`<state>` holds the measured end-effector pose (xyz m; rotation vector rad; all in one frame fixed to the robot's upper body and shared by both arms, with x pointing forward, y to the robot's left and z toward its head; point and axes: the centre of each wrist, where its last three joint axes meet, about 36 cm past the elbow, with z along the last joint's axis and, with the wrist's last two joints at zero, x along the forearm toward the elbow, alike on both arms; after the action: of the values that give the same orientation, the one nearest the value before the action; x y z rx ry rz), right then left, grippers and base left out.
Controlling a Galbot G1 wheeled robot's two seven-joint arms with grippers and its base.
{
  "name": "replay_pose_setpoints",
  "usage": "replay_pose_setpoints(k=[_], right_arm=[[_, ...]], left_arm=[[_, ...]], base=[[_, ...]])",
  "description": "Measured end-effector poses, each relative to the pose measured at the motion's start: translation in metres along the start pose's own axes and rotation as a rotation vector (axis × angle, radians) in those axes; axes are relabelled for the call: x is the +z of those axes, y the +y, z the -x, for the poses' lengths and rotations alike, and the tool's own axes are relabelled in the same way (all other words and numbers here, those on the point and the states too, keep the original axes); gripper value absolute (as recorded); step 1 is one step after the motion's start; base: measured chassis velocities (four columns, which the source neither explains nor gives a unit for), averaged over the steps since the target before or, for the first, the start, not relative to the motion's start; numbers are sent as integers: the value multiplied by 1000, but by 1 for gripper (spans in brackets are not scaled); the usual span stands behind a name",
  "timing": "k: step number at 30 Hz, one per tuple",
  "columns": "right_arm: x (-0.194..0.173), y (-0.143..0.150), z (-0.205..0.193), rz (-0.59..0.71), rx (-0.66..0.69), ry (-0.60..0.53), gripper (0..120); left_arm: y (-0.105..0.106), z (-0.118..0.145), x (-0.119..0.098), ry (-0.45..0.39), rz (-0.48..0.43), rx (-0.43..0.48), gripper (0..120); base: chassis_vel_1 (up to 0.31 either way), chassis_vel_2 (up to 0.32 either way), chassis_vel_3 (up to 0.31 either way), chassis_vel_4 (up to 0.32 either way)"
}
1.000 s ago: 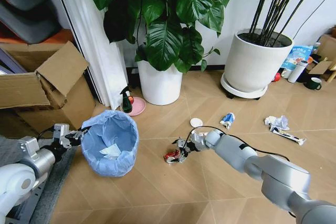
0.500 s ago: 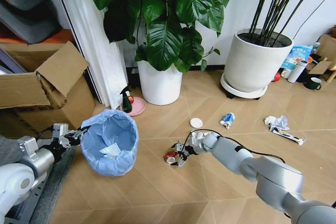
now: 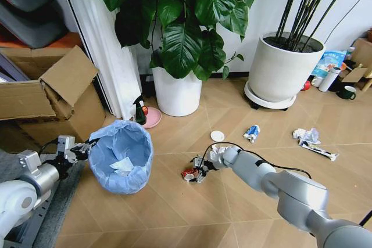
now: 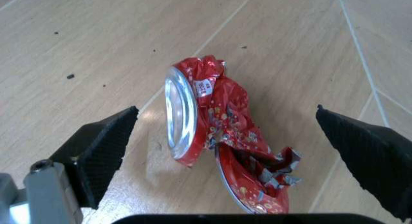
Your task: Pick up the trash bin and place the garbage on the floor into it.
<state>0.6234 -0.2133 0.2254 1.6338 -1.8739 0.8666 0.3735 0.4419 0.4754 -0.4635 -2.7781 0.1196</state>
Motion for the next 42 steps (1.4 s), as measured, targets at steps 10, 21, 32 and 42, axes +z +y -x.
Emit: replay_pose_setpoints(k=[10, 21, 32, 42], right_arm=[[0, 4, 7, 18, -1, 12, 81], [-3, 3, 11, 29, 6, 12, 38], [-5, 4, 11, 39, -2, 2, 16], [-18, -5, 3, 45, -7, -68, 15]], left_arm=[[1, 1, 1, -1, -2, 5, 0], [2, 1, 1, -1, -1, 10, 0], [4, 1, 1, -4, -1, 9, 0], [5, 0, 4, 0, -3, 6, 0]], base=[[0, 0, 0, 0], [0, 0, 0, 0], [0, 0, 0, 0], [0, 0, 0, 0]])
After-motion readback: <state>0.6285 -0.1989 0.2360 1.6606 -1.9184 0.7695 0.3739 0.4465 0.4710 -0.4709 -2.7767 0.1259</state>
